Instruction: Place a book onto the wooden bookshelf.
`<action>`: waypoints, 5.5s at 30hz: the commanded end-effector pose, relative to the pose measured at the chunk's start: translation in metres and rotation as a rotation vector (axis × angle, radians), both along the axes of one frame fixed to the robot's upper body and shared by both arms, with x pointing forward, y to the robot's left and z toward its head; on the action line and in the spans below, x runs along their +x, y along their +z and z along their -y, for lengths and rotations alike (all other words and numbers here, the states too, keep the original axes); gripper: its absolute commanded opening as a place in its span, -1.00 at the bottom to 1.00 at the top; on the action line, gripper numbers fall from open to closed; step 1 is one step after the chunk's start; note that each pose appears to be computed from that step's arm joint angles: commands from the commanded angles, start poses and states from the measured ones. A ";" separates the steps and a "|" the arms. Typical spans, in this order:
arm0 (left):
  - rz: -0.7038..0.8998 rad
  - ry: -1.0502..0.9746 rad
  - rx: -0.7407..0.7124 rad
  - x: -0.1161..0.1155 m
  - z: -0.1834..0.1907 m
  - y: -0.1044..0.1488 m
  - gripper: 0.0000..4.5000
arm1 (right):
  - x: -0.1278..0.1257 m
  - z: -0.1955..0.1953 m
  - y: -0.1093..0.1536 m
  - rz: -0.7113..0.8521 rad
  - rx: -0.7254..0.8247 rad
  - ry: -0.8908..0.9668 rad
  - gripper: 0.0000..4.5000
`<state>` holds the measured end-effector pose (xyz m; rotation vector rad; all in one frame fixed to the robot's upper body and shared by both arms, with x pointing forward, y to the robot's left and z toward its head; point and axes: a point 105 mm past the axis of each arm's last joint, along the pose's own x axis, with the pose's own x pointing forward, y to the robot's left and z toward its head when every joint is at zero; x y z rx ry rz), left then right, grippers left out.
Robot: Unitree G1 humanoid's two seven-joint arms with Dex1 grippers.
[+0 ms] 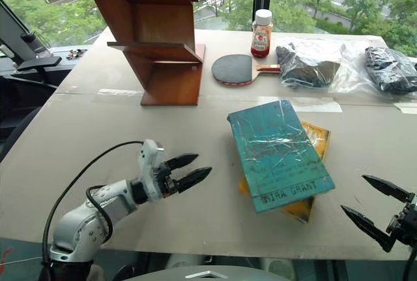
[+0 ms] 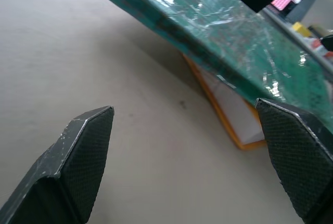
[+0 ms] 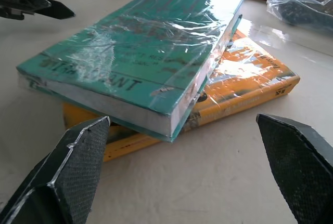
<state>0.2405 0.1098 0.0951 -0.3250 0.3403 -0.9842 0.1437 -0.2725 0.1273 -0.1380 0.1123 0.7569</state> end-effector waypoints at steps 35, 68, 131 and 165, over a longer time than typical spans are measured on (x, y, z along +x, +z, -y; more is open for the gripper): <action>-0.644 -0.238 -0.396 0.046 0.087 0.032 -0.98 | -0.011 -0.012 0.044 0.066 -0.012 0.023 1.00; 1.633 0.607 0.874 0.105 0.025 0.254 -0.98 | 0.041 -0.013 0.085 0.251 0.093 0.071 1.00; 1.082 1.266 1.548 0.096 -0.077 0.210 0.95 | 0.089 -0.045 0.131 0.360 0.337 0.180 1.00; 1.032 0.619 0.240 0.156 0.130 0.104 -0.98 | 0.083 -0.034 0.130 0.370 0.279 0.148 1.00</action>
